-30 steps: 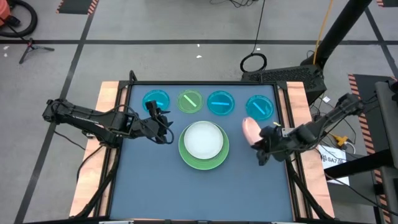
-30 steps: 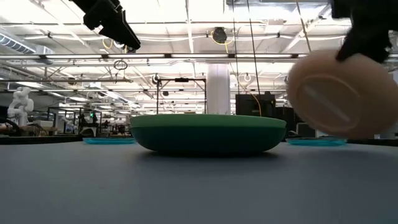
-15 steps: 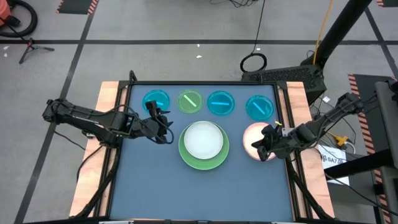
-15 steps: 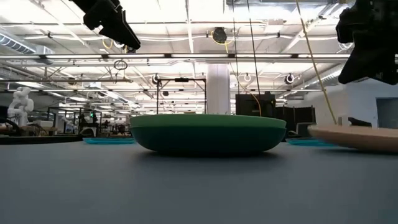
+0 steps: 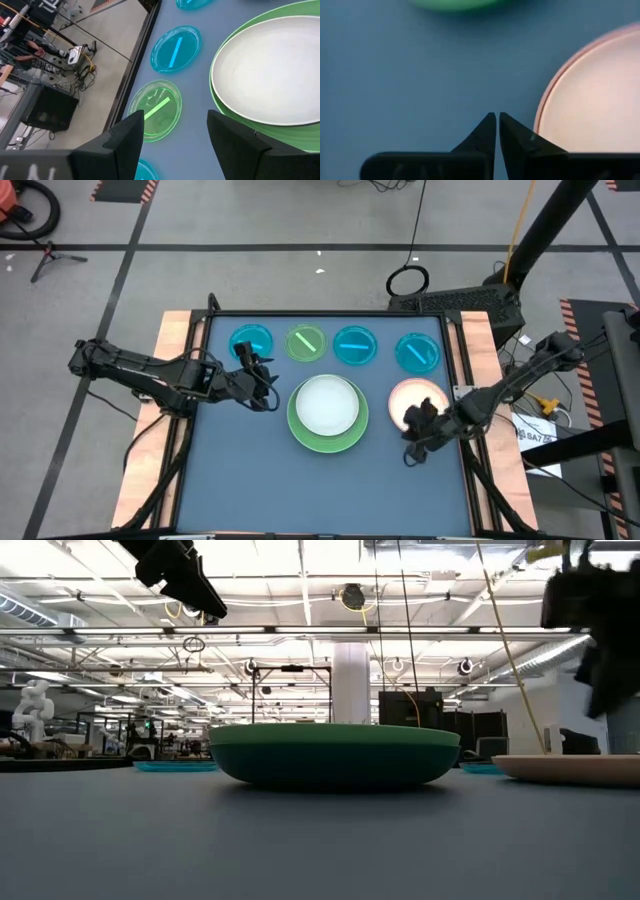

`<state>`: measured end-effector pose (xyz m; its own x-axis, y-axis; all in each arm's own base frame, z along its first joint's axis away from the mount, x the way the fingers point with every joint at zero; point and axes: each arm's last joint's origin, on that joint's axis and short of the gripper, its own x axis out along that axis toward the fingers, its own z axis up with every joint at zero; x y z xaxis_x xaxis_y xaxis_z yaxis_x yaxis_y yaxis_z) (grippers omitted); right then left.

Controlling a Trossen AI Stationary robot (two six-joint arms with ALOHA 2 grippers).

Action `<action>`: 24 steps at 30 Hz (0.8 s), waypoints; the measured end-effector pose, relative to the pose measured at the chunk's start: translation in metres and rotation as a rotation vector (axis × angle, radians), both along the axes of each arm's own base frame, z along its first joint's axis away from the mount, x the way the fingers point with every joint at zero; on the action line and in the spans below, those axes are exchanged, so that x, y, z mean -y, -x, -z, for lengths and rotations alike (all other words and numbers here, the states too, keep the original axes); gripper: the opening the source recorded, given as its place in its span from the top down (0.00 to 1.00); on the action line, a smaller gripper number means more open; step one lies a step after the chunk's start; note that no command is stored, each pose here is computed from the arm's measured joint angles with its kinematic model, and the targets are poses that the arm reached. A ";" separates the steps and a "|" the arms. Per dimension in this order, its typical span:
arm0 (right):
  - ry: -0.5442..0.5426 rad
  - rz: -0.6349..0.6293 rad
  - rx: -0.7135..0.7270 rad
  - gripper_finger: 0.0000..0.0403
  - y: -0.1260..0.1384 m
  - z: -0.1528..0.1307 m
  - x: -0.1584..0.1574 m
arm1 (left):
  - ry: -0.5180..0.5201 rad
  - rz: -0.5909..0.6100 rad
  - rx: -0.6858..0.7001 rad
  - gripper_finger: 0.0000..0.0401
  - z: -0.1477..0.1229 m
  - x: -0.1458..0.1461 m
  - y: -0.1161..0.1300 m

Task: Stack plastic plates
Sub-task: Remove the light orange plate from the orange plate to the middle left of the table

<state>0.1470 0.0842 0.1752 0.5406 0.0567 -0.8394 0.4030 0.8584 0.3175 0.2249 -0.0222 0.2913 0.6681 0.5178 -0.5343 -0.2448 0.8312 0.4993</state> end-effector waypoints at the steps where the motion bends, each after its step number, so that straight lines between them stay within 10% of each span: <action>1: -0.003 -0.026 -0.040 0.94 -0.001 0.005 -0.002 | 0.001 0.000 0.005 0.44 0.000 0.000 0.000; 11: -0.001 -0.064 -0.183 0.77 -0.009 0.027 -0.011 | -0.008 0.010 0.012 0.44 -0.001 0.000 -0.001; 24: 0.148 -0.193 -0.331 0.80 -0.005 -0.014 -0.021 | -0.024 0.010 0.014 0.44 -0.002 -0.003 -0.003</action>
